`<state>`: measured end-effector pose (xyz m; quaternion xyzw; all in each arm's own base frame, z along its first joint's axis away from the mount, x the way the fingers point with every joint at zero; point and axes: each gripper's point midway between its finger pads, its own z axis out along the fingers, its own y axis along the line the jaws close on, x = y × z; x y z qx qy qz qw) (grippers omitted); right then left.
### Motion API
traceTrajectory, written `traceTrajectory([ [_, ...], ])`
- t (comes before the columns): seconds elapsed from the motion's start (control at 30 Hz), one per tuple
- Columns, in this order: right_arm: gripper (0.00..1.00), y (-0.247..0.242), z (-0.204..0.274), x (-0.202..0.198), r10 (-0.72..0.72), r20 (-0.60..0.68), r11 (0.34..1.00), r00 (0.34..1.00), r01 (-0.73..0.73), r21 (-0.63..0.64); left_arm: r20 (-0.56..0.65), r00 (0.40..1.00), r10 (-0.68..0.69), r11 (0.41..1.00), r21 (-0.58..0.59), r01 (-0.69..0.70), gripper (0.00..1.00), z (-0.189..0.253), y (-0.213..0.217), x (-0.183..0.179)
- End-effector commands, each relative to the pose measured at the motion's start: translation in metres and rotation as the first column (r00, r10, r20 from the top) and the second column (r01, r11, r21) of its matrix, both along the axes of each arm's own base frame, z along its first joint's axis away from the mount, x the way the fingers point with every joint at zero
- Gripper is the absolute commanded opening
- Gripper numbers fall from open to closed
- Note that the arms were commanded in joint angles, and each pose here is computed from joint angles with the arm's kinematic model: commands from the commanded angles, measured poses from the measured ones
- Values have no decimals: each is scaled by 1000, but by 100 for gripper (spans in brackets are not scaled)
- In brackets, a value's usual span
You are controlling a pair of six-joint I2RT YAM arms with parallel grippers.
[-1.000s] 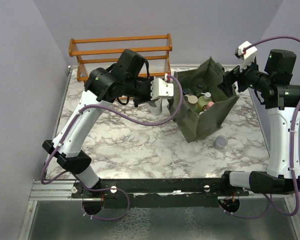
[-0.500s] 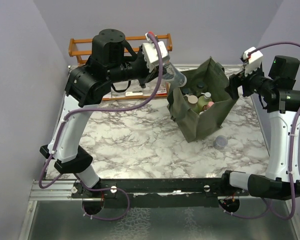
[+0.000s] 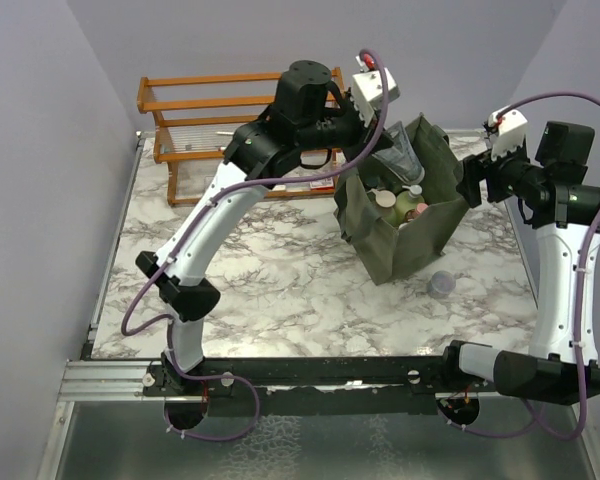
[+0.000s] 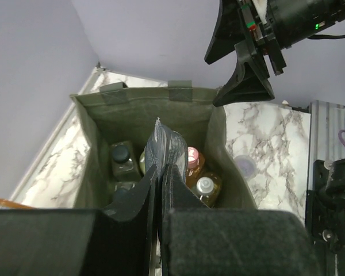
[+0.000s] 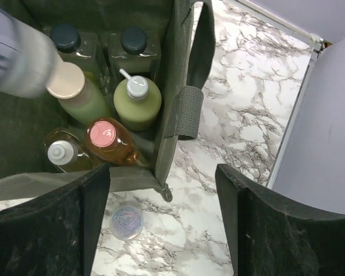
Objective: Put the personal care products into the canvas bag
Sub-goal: Place the care product in the canvas bag.
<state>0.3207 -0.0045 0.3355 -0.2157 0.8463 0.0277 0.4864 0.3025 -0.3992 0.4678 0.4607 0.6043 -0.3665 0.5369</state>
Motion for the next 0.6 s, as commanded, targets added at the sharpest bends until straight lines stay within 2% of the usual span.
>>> traceTrajectory([
  [0.0,71,12,16,-17,50,45,998,998,-51,22,24,999,-26,990,-141,29,0,32,-22,-4],
  [0.07,70,14,13,-19,57,40,998,998,-58,31,-12,999,-30,989,-144,28,0,23,-28,-1],
  [0.2,70,2,6,-13,-16,31,1000,999,16,20,-76,995,-72,988,-140,60,0,4,-42,-2],
  [0.37,65,-8,2,-9,-69,18,998,997,69,3,-105,989,-107,986,-136,92,0,-8,-56,-5],
  [0.57,61,-5,-1,-16,-20,-4,1000,1000,20,-15,-150,981,-123,985,-139,103,0,-18,-65,-7],
])
